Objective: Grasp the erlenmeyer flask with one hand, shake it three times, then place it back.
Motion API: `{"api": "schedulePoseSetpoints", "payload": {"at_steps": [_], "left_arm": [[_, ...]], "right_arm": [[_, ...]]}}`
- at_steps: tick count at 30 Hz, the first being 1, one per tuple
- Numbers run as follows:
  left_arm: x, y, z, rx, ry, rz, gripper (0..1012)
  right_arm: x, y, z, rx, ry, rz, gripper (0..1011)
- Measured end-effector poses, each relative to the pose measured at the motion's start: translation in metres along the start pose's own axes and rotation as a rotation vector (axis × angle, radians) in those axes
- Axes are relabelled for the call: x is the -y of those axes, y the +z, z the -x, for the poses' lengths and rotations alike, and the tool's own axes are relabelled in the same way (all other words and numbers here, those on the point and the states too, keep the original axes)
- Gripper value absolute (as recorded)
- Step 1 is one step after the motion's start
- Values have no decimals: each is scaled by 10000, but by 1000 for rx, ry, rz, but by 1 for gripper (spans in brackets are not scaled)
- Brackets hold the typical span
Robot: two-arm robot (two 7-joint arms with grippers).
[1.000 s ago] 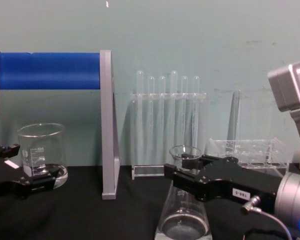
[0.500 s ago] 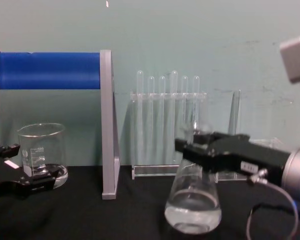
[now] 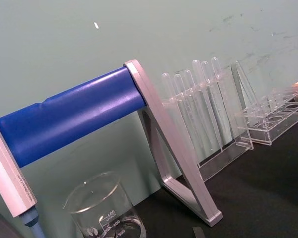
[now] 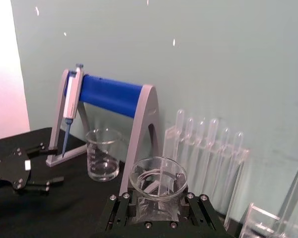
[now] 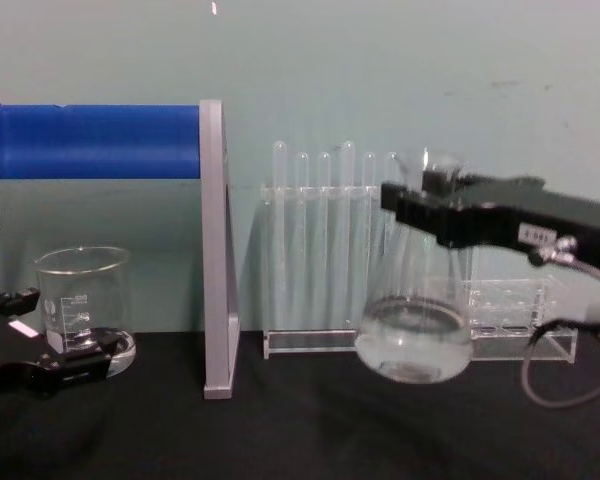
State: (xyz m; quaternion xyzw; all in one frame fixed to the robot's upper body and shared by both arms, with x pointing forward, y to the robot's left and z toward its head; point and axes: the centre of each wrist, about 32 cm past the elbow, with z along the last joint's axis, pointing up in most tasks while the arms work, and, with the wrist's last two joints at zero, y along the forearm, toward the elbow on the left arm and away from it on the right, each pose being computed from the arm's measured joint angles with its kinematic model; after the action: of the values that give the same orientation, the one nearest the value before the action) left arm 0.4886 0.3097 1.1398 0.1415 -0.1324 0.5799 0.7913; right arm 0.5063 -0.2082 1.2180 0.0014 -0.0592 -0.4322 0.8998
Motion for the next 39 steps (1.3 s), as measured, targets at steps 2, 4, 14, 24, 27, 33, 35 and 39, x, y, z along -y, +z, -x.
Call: {"api": "schedulePoseSetpoints", "payload": {"at_steps": [2,4,14,24,27,33,35,39], "left_arm": [[0,0,0,0,0,0,1001],[0,0,0,0,0,0,1001],[0,0,0,0,0,0,1001],[0,0,0,0,0,0,1001],[0,0,0,0,0,0,1001],[0,0,0,0,0,0,1001],[0,0,0,0,0,0,1001],[0,0,0,0,0,0,1001]], "right_arm": [[12,34,6,7,-5,-7,450],[25,62,12,16,-13,-14,450],[32,77,19,22,-37,-15,450],[24,55,22,15,-40,-9,450],[20,48,23,14,-38,-7,450],[-12,29,81,10,-9,1,450],[-22,22,106,9,4,4,450],[-52,5,195,7,44,13,450]]}}
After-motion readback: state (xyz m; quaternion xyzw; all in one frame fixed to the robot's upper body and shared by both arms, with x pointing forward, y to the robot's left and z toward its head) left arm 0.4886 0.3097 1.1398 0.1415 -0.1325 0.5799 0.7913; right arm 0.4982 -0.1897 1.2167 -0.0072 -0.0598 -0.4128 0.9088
